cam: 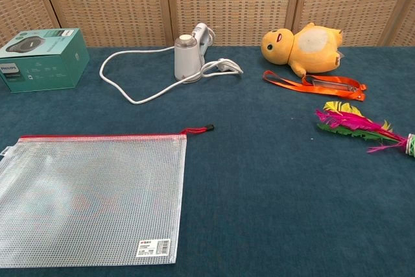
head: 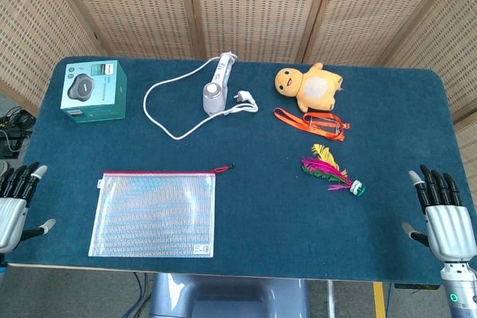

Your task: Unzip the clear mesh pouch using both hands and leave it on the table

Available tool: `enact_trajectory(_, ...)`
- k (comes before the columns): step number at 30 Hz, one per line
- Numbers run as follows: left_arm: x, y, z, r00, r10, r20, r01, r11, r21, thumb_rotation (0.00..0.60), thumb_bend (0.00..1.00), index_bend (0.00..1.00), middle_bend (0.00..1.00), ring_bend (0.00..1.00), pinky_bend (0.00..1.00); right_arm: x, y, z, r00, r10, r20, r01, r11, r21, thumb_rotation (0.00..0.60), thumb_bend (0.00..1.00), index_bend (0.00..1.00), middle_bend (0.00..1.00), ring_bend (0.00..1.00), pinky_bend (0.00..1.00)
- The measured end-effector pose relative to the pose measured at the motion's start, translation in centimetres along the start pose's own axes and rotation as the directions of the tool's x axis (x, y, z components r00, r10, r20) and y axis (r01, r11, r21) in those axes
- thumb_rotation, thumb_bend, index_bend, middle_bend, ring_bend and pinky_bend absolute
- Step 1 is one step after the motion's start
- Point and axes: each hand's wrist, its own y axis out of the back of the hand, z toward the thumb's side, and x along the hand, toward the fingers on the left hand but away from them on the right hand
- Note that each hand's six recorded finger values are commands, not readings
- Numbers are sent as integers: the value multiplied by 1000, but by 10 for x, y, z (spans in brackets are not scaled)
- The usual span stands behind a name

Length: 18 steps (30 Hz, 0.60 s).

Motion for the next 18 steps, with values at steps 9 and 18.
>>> enact_trajectory(9, 19, -2, 14, 999, -26, 42, 27, 999, -28, 600, 0, 0, 536, 564, 519, -2, 0, 0, 1000, 8, 5, -8, 1000, -3, 600, 0, 0, 0, 0, 0)
enact_trajectory(18, 101, -6, 92, 976, -101, 192, 90, 994, 63, 600, 0, 300, 945, 933, 1000, -9, -4, -10, 998, 22, 54, -22, 1000, 12, 600, 0, 0, 0, 0, 0)
